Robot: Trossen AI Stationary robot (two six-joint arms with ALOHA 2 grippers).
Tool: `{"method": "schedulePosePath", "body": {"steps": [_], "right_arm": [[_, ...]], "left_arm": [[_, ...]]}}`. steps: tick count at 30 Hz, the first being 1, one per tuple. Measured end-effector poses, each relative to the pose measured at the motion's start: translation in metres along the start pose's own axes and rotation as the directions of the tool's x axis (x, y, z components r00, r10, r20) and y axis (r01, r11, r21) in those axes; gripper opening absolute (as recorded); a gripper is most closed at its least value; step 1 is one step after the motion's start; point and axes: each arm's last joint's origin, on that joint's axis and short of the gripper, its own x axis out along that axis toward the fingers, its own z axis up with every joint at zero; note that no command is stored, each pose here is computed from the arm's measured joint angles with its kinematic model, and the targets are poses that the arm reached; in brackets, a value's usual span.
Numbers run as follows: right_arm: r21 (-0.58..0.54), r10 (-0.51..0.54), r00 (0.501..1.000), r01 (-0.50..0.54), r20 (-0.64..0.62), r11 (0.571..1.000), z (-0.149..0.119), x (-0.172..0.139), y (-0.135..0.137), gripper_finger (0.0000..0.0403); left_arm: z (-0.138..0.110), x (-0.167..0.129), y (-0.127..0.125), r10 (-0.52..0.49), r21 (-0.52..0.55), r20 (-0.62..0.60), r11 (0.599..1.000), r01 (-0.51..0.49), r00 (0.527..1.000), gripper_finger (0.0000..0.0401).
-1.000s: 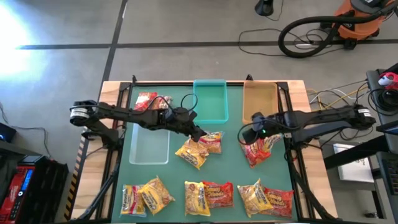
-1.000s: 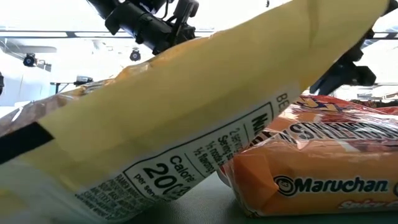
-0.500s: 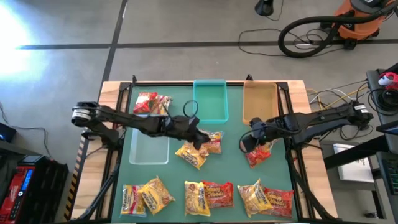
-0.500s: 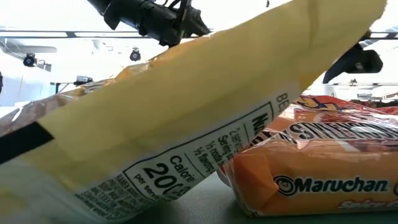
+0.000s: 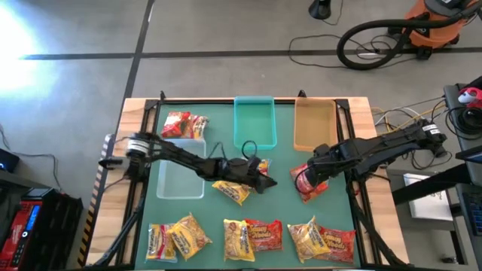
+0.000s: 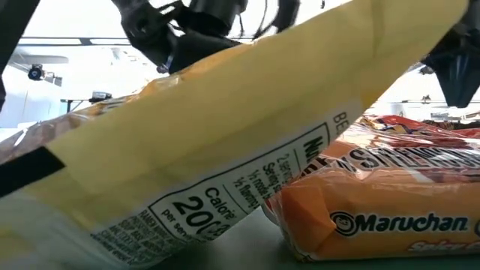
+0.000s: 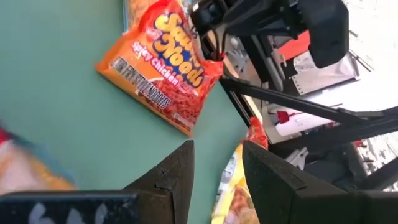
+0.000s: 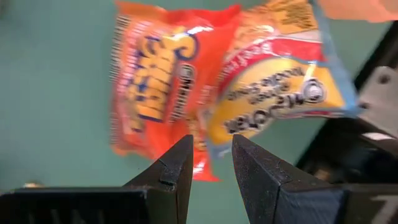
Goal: Sort Maruchan noodles
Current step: Put the orange noodle pack into the orange bin
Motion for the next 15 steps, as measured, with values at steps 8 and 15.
{"method": "schedulePosePath", "body": {"steps": [8,15], "right_arm": [[-0.115,-0.149,0.989,0.148,0.006,0.982,0.003,0.029,0.009,0.0102],[-0.228,-0.135,0.991,0.135,0.019,0.964,0.009,0.06,0.03,0.0102]], "left_arm": [[0.003,0.039,-0.01,0.008,0.007,0.0,1.0,-0.008,1.0,0.0119],[0.0,0.05,-0.012,0.126,0.04,-0.056,0.991,-0.124,0.99,0.0119]]}}
